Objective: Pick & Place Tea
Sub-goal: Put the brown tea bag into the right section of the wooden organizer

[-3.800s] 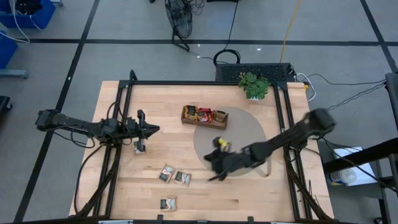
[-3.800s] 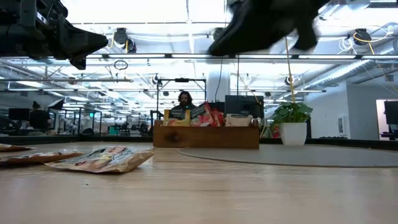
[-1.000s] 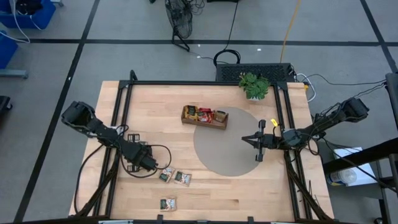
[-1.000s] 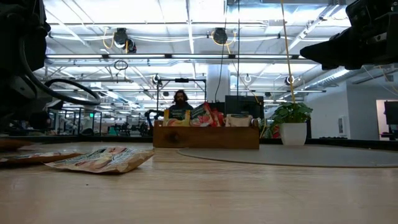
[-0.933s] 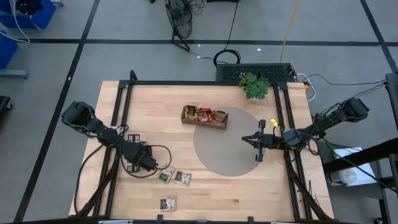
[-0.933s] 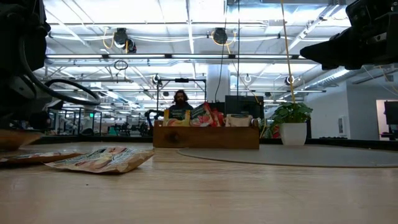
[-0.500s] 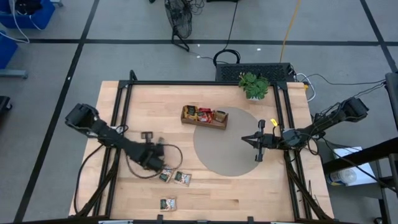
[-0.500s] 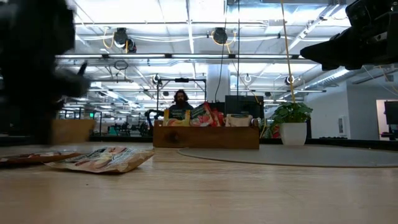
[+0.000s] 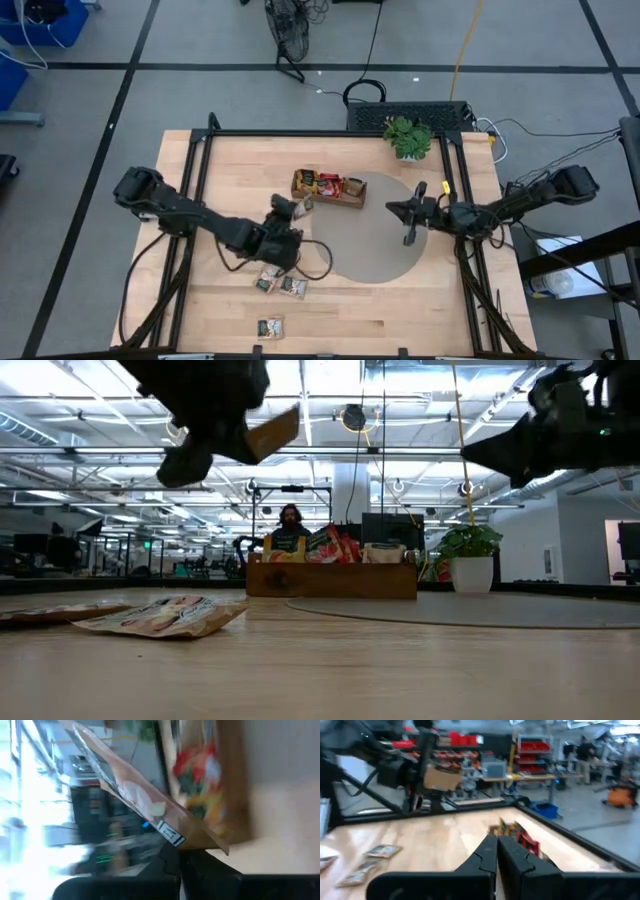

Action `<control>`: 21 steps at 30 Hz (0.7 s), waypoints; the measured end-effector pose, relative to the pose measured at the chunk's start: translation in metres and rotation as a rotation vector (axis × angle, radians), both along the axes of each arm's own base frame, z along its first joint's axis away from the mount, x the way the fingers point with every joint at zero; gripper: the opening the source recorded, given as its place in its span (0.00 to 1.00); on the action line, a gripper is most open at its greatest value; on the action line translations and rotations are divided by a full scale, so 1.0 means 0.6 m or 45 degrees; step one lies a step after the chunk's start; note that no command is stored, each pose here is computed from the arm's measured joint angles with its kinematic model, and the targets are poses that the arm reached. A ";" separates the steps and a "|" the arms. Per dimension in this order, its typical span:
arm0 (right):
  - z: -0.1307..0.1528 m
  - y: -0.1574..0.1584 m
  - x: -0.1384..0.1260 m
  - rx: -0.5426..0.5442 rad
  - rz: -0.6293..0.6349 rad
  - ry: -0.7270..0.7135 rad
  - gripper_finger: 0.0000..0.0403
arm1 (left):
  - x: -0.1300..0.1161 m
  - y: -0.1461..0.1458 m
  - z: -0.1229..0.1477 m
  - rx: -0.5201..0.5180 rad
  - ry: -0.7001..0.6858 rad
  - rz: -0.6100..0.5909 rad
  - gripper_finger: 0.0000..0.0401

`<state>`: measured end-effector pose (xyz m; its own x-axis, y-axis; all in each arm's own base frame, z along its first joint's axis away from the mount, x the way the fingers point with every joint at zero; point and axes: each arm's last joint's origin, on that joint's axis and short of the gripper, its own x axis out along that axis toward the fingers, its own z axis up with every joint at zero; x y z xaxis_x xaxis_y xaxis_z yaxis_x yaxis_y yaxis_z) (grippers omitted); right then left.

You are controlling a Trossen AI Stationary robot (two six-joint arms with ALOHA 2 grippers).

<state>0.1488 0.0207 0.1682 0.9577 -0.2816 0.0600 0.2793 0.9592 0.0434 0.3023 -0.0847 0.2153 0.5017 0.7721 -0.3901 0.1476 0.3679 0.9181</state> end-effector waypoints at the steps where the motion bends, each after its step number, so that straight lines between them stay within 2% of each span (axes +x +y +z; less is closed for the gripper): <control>1: -0.002 -0.004 0.002 0.014 -0.020 0.008 0.01 | 0.011 0.007 -0.004 0.109 0.059 -0.004 0.00; 3: -0.005 -0.012 0.007 0.049 -0.035 0.013 0.01 | 0.039 0.019 -0.006 0.280 0.124 0.005 0.00; 5: 0.002 -0.021 0.018 0.078 -0.047 -0.023 0.01 | 0.061 0.040 -0.009 0.464 0.229 0.079 0.00; 7: 0.004 -0.031 0.024 0.101 -0.064 -0.041 0.01 | 0.084 0.061 -0.012 0.541 0.292 0.129 0.00; 10: 0.016 -0.050 0.046 0.115 -0.097 -0.058 0.04 | 0.103 0.097 -0.021 0.526 0.319 0.154 0.00; 13: 0.034 -0.082 0.076 0.199 -0.089 -0.090 0.12 | 0.108 0.128 -0.027 0.523 0.358 0.205 0.00; 16: 0.044 -0.122 0.105 0.336 -0.058 -0.052 0.23 | 0.115 0.148 -0.038 0.516 0.365 0.237 0.00; 21: 0.060 -0.191 0.154 0.564 0.037 0.012 0.37 | 0.118 0.145 -0.035 0.514 0.358 0.222 0.00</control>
